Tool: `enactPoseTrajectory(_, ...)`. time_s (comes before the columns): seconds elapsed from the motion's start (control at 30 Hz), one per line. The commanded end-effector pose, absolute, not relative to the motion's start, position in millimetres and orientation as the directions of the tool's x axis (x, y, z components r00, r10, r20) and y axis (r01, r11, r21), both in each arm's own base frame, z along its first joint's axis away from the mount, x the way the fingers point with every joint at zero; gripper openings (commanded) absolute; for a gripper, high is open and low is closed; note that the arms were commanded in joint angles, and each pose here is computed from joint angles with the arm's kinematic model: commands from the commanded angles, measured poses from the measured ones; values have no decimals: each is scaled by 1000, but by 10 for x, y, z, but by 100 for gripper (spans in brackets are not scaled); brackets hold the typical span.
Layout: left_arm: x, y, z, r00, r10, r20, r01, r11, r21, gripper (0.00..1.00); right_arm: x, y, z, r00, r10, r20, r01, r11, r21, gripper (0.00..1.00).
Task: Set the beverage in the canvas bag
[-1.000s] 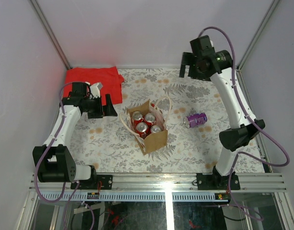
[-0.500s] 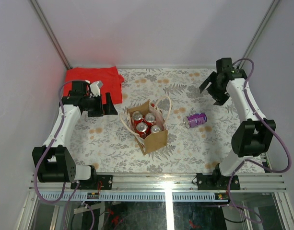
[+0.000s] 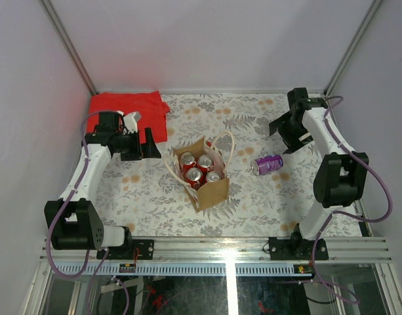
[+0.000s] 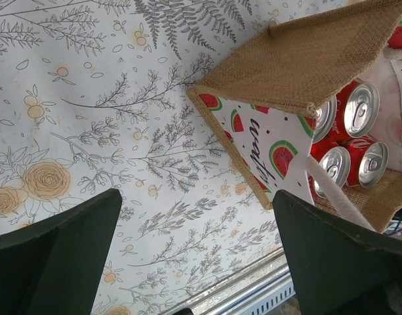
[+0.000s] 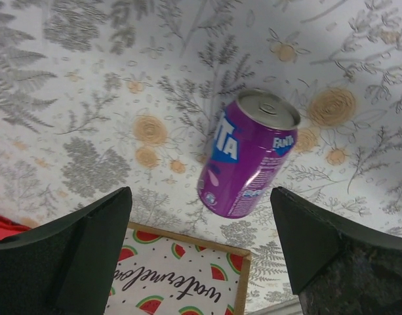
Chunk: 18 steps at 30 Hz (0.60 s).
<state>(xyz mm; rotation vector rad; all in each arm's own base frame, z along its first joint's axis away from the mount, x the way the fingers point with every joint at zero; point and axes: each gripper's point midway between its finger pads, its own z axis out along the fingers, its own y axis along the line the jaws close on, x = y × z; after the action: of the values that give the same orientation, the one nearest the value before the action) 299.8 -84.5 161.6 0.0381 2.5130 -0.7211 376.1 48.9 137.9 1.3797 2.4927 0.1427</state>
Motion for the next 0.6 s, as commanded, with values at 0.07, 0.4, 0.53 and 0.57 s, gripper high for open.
enactPoseTrajectory(0.07,3021,-900,1633,-851,-109,-513,193,845,-499,100,3541,533,1207,-465,877,-122,859,480,178,95)
enactPoseTrajectory(0.4,2996,-897,1592,-855,-104,-507,191,847,-497,100,3448,621,889,-484,875,-14,862,480,163,97)
enactPoseTrajectory(0.53,2995,-888,1577,-856,-103,-506,189,850,-492,100,3431,603,810,-489,872,2,863,483,149,99)
enactPoseTrajectory(0.57,2994,-884,1573,-856,-103,-506,188,850,-492,100,3422,592,787,-484,875,4,866,479,146,99)
